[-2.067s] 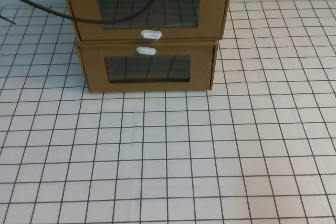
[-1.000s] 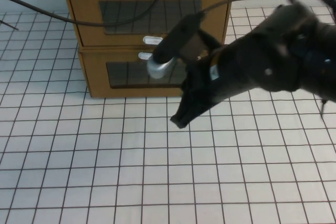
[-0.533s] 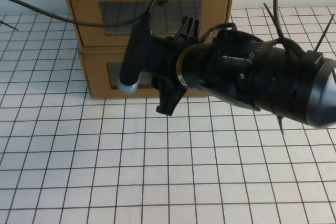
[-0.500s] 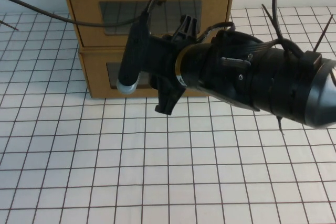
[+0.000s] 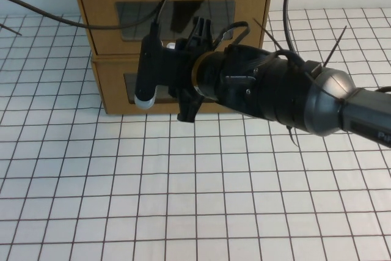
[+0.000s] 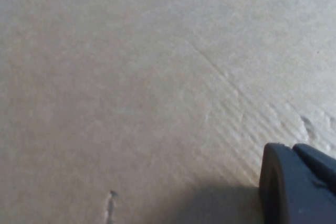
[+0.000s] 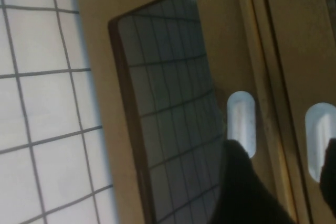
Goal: Open the shoe box
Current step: 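Pull the top drawer of the cardboard box fully open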
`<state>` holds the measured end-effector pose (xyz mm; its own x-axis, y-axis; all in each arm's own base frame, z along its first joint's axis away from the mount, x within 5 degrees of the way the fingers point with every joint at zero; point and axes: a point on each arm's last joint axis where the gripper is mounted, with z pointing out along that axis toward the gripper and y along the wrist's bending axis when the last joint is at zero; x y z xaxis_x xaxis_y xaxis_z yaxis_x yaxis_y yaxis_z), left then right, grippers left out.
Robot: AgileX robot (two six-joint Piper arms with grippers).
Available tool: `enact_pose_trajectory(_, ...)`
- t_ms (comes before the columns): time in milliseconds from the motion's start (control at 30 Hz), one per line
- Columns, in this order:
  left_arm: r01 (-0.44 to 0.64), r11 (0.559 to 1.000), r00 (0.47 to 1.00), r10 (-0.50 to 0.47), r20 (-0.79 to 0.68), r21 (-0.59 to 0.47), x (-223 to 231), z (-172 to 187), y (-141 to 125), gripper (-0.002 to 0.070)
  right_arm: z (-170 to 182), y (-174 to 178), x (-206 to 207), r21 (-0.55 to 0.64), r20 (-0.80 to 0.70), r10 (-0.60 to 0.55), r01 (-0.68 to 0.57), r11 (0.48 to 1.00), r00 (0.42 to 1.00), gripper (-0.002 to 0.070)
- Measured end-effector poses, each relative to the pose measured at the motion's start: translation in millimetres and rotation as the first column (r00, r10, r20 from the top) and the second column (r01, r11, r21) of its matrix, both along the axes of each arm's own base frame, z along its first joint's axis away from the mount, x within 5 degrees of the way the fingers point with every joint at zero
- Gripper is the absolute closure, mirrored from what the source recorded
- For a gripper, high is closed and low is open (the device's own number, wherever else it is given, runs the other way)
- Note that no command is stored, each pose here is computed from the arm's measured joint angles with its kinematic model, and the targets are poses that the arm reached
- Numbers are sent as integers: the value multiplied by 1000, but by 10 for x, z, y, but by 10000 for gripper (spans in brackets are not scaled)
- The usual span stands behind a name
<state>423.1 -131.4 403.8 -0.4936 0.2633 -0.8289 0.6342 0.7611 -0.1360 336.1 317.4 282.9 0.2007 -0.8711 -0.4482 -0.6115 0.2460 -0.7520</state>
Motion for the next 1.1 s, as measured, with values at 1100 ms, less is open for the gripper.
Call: enact_pose_trajectory(1100,15,1000,1000,-15,12,19,0,-7,1,677,-161,26,301,-111,116,55,-42,993,992,442)
